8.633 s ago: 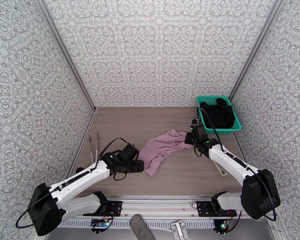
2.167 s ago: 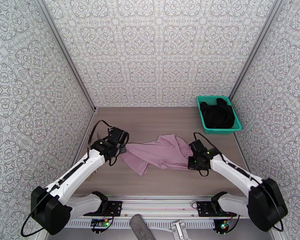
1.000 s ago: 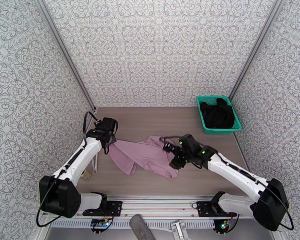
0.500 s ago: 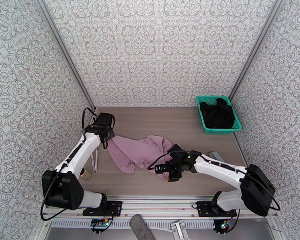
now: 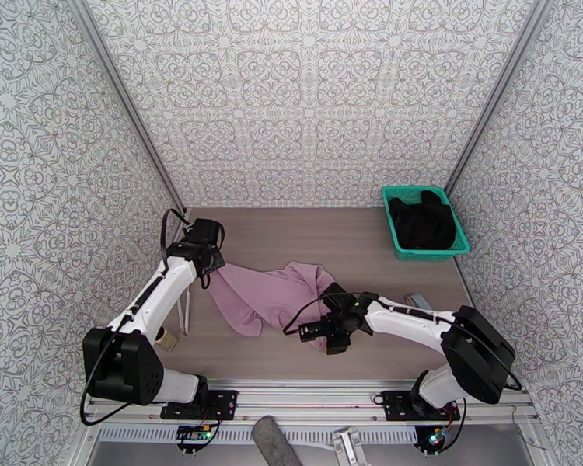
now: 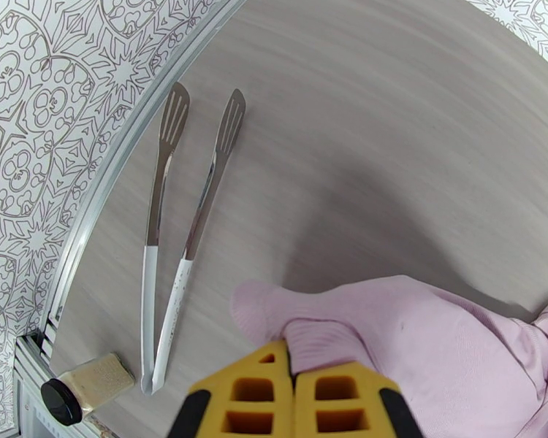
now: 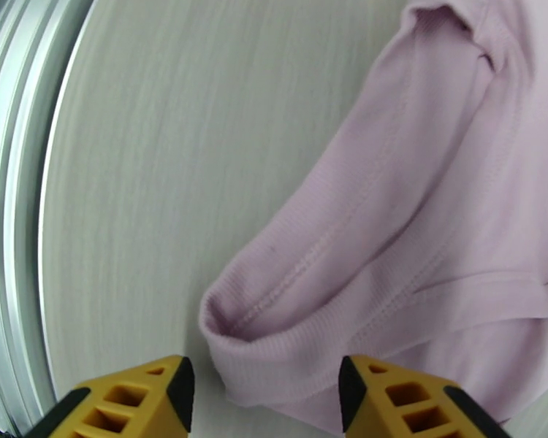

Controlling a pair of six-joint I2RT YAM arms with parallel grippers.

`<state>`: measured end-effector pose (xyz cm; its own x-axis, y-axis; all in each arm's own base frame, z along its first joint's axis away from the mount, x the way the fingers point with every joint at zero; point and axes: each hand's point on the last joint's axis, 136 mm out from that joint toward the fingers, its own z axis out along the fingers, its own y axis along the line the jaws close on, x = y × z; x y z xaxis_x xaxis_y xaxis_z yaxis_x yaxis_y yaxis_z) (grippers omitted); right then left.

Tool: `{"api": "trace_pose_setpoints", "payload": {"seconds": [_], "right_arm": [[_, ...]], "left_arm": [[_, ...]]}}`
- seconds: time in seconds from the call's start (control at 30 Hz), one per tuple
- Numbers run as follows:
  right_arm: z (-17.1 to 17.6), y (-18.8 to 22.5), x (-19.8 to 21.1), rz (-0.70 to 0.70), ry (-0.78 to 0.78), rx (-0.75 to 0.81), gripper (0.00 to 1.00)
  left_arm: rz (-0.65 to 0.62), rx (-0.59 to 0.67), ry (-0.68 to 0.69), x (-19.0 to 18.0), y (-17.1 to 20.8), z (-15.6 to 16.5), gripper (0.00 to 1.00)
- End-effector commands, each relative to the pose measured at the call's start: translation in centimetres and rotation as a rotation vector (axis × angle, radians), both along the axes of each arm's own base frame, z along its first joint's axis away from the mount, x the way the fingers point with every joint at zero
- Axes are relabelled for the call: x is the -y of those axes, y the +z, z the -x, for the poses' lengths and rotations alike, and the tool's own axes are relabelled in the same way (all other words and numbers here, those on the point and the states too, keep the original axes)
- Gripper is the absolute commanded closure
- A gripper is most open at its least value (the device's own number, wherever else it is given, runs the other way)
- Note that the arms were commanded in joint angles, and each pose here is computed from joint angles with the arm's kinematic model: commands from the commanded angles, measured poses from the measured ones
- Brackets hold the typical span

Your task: Fold and stack the mixed laundry pile

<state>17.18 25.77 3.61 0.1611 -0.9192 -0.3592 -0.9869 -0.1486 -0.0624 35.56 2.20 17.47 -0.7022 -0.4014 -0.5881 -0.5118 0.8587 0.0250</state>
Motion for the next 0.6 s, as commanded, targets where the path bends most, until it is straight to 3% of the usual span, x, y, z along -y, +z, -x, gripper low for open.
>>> {"api": "trace_pose_setpoints", "payload": {"seconds": [0.0, 0.43, 0.57], "right_arm": [[-0.1, -0.1, -0.8, 0.002, 0.012, 0.006, 0.43], [-0.1, -1.6, -0.8, 0.050, -0.007, 0.007, 0.60], [-0.8, -1.0, -0.7, 0.047, -0.027, 0.048, 0.80]], "left_arm": [[0.007, 0.028, -0.005, -0.2, 0.7, -0.7, 1.00], [0.010, 0.026, -0.005, -0.2, 0.5, -0.5, 1.00], [0.012, 0.026, -0.007, -0.2, 0.6, -0.4, 1.00]]}}
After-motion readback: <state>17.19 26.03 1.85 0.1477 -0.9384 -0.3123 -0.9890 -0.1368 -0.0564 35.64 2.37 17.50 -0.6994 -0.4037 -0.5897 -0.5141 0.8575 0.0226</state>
